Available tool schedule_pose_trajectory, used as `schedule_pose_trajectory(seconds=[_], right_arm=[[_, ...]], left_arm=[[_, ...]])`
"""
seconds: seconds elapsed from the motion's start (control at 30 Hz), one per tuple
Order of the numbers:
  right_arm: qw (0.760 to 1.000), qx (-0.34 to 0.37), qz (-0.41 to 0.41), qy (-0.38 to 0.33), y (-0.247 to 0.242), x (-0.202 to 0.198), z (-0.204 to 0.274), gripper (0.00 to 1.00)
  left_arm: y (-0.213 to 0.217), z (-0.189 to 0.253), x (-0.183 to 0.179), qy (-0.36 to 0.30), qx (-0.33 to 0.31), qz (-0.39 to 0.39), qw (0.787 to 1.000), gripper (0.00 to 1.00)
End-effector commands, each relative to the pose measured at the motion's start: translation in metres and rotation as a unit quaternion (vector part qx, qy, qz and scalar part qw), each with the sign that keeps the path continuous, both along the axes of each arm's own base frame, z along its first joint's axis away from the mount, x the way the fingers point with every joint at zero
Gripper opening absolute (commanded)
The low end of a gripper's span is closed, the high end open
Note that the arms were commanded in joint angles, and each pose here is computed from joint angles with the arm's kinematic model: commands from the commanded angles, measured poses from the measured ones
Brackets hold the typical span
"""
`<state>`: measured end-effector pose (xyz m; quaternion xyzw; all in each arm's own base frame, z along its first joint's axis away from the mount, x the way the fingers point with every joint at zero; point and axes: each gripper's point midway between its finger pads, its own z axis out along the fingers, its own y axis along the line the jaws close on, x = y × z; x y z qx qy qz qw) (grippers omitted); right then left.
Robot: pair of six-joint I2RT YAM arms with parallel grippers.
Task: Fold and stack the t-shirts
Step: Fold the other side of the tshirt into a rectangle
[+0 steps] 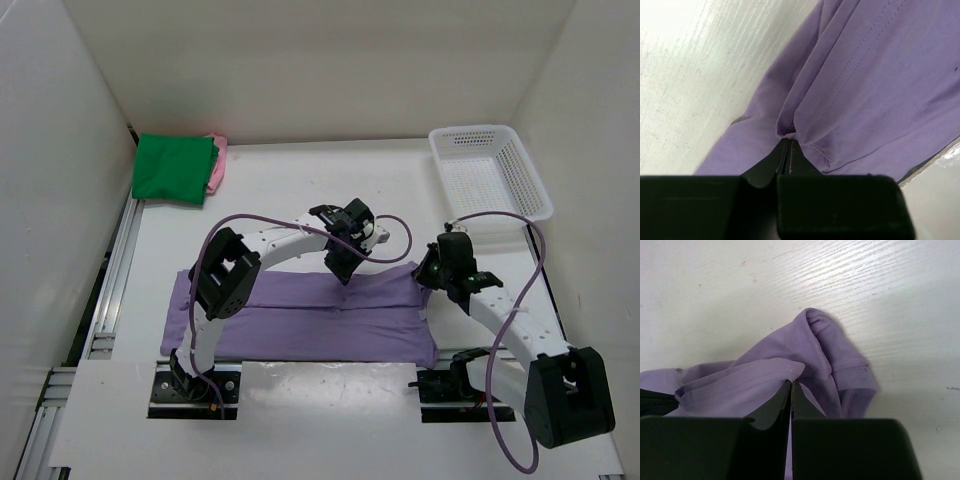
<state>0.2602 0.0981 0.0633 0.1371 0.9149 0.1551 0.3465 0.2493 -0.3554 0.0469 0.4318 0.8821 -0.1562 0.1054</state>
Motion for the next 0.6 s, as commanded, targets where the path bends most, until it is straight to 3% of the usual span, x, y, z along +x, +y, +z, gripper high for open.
schedule_pose_trajectory(seconds=[0.0,0.2,0.47,0.57], right_arm=[[1.000,-0.004,-0.013,0.000,-0.002,0.010,-0.004,0.00],[0.999,-0.021,-0.032,0.005,-0.010,0.017,-0.008,0.00],[0.999,-0.023,-0.032,0.012,-0.009,0.020,-0.010,0.00],[0.998,-0.037,-0.019,0.042,-0.009,0.015,-0.016,0.16]], left_arm=[[0.000,0.030,0.000,-0.023,-0.024,-0.002,0.999,0.10],[0.007,0.035,0.006,-0.070,-0.003,0.008,0.998,0.10],[0.005,0.033,0.001,-0.079,-0.001,0.002,0.997,0.10],[0.003,0.033,-0.002,-0.079,-0.002,-0.003,0.997,0.10]])
